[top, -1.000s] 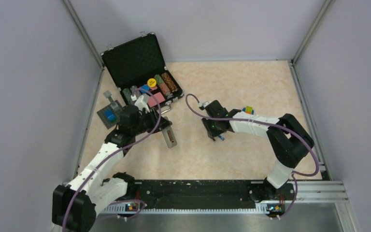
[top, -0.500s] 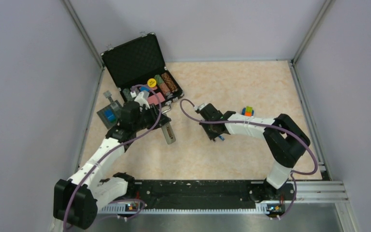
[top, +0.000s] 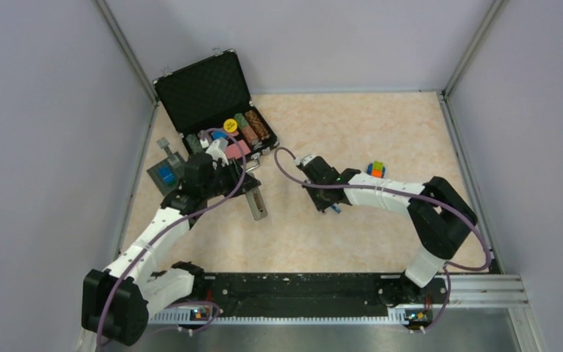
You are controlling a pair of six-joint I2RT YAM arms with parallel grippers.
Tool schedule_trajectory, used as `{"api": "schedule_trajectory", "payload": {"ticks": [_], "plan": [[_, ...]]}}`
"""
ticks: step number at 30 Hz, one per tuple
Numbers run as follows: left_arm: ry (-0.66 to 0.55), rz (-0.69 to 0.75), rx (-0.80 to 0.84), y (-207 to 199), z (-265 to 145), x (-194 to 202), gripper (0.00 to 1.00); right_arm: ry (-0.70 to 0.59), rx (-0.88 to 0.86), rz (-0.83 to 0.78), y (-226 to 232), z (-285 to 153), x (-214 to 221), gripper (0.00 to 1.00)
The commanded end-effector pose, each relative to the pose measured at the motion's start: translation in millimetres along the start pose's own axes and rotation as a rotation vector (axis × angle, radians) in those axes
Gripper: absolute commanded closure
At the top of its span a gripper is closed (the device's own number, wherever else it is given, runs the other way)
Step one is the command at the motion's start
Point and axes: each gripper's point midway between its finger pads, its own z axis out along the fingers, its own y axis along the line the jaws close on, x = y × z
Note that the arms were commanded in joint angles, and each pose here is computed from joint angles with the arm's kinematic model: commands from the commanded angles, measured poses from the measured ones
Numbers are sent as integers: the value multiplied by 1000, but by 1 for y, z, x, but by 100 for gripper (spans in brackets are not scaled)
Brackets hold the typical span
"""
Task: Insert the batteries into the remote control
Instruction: Pick up the battery from the center of the board.
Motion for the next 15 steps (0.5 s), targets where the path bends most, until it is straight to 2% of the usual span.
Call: {"api": "schedule_trajectory", "payload": {"ticks": [1,8,15], "plan": [[-43,-5,143,-36,-2,-22,100,-253,-95,101,14,-59,-62,100],[-29,-147,307,-70,5,-31,100,-580,-228,228,18,-153,-119,100],[-22,-187,364,-92,13,-41,100,-763,-410,282,33,-221,-142,100]]}}
